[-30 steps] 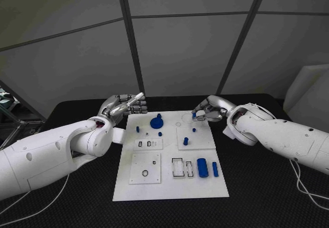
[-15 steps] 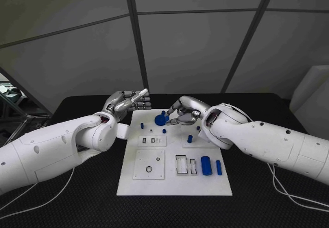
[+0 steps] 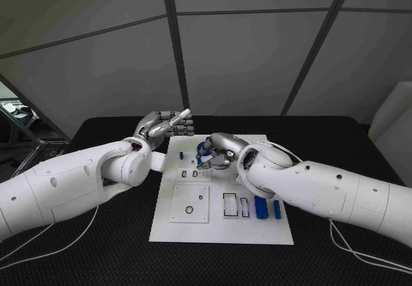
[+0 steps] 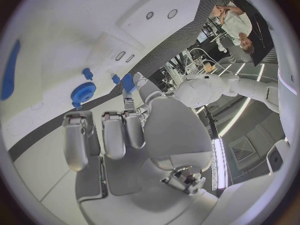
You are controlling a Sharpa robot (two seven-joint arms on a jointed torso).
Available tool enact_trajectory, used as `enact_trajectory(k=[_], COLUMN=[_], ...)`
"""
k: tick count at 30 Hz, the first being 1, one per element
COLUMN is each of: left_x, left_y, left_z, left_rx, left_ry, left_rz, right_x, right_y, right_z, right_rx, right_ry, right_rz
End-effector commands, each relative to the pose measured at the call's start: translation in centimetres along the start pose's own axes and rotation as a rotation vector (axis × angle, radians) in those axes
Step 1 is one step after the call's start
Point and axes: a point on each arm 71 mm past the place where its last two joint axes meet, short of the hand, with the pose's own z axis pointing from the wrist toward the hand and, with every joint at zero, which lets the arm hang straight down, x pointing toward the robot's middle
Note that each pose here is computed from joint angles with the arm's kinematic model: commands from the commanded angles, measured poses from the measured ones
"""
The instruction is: Assemble the parts on the task board
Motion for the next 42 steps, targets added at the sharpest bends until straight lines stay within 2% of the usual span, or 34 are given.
enact_trajectory(k=[1, 6, 15, 42], left_x=[0.12, 0.15, 0.26, 0.31], left_y=[-0.19, -0.19, -0.17, -0.12], left_z=[0.08, 0.09, 0.14, 0.23], left_rx=[0.011, 0.011, 0.01, 0.009], left_ry=[0.005, 0.005, 0.008, 0.009], left_rz=[0.002, 0.002, 0.0, -0.001], right_x=[0.1, 1.0, 1.6, 2.9], right_y=[0.1, 0.0, 0.0, -0.3], right_z=[0.2, 0.3, 0.4, 0.5], right_rx=[0.027, 0.036, 0.038, 0.037], right_ry=[-0.019, 0.004, 0.022, 0.066], right_rz=[-0.052, -0.082, -0.129, -0.136])
